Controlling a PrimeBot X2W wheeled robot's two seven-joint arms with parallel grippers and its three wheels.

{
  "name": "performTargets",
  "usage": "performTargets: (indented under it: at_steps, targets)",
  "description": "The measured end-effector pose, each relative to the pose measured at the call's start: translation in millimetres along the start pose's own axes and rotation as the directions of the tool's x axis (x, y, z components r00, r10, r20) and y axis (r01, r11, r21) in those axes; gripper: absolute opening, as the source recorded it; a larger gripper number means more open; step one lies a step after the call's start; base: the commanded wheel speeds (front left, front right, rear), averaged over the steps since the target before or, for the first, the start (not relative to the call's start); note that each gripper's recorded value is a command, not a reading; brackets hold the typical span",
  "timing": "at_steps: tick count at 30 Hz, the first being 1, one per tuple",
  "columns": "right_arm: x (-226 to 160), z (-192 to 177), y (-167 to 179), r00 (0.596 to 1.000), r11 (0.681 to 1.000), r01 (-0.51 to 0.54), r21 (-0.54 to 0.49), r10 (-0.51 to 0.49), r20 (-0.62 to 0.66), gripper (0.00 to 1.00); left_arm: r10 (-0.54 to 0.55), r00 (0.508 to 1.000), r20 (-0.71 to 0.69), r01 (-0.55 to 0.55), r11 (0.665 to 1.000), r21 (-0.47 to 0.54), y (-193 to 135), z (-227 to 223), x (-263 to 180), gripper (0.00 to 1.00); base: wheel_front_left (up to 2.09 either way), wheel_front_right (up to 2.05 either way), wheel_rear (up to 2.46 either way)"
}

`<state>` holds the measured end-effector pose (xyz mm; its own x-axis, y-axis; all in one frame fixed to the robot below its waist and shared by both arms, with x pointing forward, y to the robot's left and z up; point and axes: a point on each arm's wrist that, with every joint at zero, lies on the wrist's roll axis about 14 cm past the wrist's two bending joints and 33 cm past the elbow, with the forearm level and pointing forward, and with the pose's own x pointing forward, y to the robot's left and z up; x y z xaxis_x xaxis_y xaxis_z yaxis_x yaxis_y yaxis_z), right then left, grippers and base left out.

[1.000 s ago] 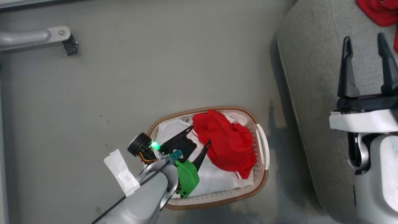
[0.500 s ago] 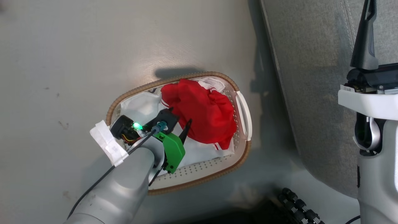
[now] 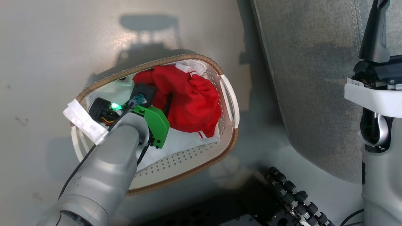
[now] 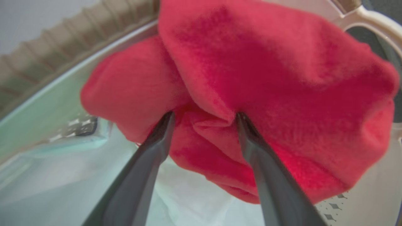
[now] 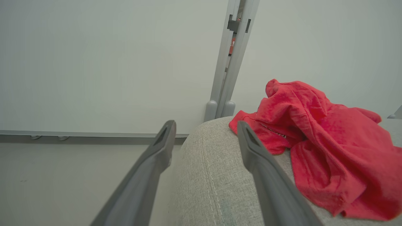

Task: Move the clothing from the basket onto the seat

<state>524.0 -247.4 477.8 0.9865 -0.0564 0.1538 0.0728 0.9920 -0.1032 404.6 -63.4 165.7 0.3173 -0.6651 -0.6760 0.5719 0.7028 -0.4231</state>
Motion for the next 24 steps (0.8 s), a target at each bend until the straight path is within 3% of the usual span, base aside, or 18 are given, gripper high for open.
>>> performTargets:
  at_steps: [8,9,10,13,24]
  targets:
    - [-1,-5,0,1.000,1.000,-0.004,-0.007,0.004,-0.013,1.00,-0.071,0.997,-0.003,0.071,0.997,-0.016,-19,2,9,0.97,0.00,0.00,0.00]
    - [-1,-4,1,1.000,1.000,-0.005,-0.006,0.005,-0.011,1.00,-0.081,0.997,0.000,0.081,0.997,-0.013,-22,3,9,0.78,0.00,0.00,0.00]
    - [0,-4,1,1.000,1.000,-0.006,-0.005,0.006,-0.010,1.00,-0.089,0.996,-0.002,0.089,0.996,-0.011,-25,3,9,0.49,0.00,0.00,0.00]
    - [0,-3,2,1.000,1.000,-0.010,-0.003,0.010,-0.008,1.00,-0.127,0.992,0.010,0.127,0.992,-0.005,-38,7,9,0.00,0.00,0.00,0.00]
    - [0,7,2,1.000,1.000,-0.003,-0.002,0.003,0.005,1.00,-0.168,0.983,0.081,0.164,0.985,0.049,-55,23,-10,0.00,0.00,0.00,0.00]
